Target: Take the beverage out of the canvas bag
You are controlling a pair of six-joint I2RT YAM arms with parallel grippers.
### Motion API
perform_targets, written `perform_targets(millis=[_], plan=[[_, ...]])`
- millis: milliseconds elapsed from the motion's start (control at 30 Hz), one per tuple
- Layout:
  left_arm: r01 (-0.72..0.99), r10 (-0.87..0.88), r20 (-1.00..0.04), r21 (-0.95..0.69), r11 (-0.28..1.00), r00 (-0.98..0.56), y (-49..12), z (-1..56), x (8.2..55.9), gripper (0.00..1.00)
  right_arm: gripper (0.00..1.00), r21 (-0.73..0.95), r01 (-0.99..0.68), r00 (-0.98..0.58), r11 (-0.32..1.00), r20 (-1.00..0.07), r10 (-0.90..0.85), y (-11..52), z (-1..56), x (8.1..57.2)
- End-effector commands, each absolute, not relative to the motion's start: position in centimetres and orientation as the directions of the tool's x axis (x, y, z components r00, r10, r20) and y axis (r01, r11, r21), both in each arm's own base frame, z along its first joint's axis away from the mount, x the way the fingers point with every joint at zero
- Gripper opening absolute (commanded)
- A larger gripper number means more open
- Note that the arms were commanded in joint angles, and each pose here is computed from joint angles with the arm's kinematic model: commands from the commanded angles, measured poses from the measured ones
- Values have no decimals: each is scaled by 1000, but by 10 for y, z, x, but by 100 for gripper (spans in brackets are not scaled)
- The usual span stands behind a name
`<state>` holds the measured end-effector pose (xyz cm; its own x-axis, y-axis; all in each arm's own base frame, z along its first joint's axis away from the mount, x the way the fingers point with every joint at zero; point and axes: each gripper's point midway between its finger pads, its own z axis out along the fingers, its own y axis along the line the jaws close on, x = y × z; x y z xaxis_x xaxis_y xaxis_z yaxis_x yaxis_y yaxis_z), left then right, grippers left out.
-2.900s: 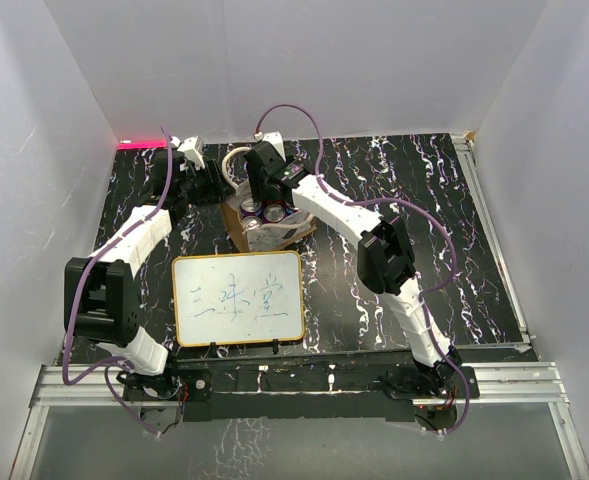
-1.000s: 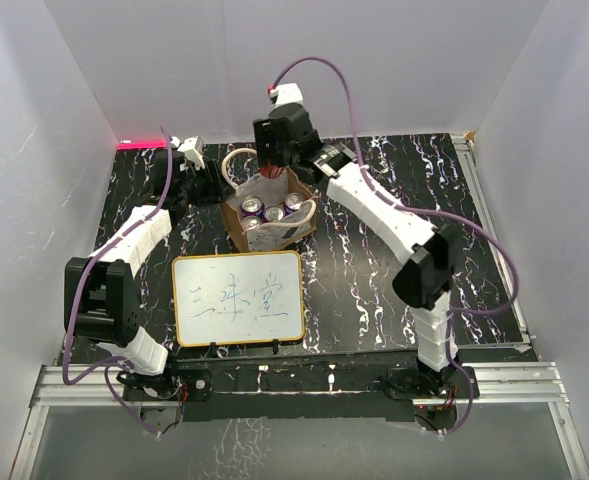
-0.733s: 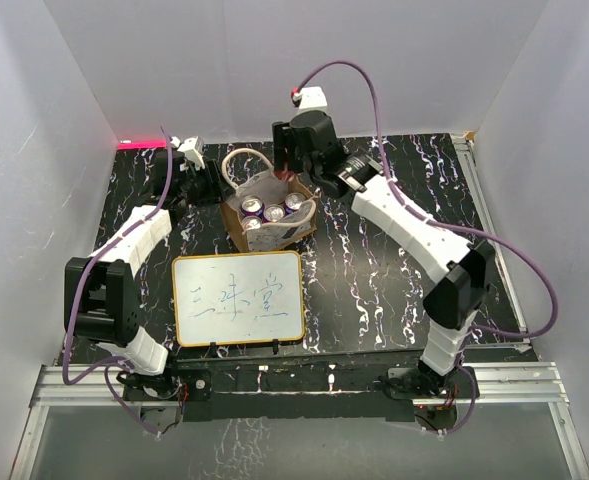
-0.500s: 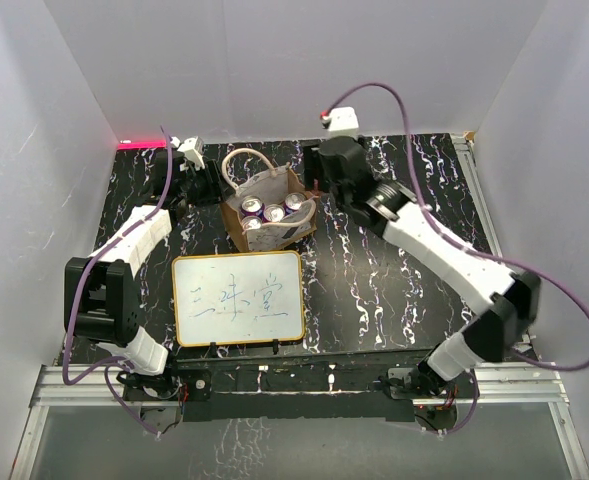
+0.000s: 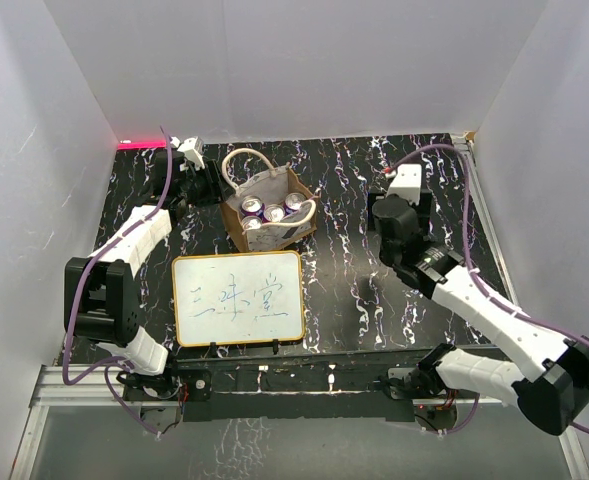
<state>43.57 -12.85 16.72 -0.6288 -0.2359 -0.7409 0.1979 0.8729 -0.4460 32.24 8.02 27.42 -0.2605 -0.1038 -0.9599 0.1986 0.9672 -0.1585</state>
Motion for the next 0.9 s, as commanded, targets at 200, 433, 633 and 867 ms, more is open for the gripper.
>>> perform_targets(millis=[200, 433, 633, 867], plan=[[221, -242, -765, -447, 867, -597, -127, 190, 435, 49, 7, 63, 271, -264, 961, -955, 137, 73, 236, 341], [221, -243, -770, -443, 869, -590, -126, 193, 435, 49, 7, 99, 319, -312, 943, -928, 203, 42, 216, 363], [221, -242, -768, -444, 868, -593, -126, 192, 435, 49, 7, 77, 372, -345, 925, -914, 214, 19, 202, 384], [220, -241, -766, -444, 868, -596, -127, 191, 436, 49, 7, 63, 407, -371, 911, -900, 229, 11, 192, 406]])
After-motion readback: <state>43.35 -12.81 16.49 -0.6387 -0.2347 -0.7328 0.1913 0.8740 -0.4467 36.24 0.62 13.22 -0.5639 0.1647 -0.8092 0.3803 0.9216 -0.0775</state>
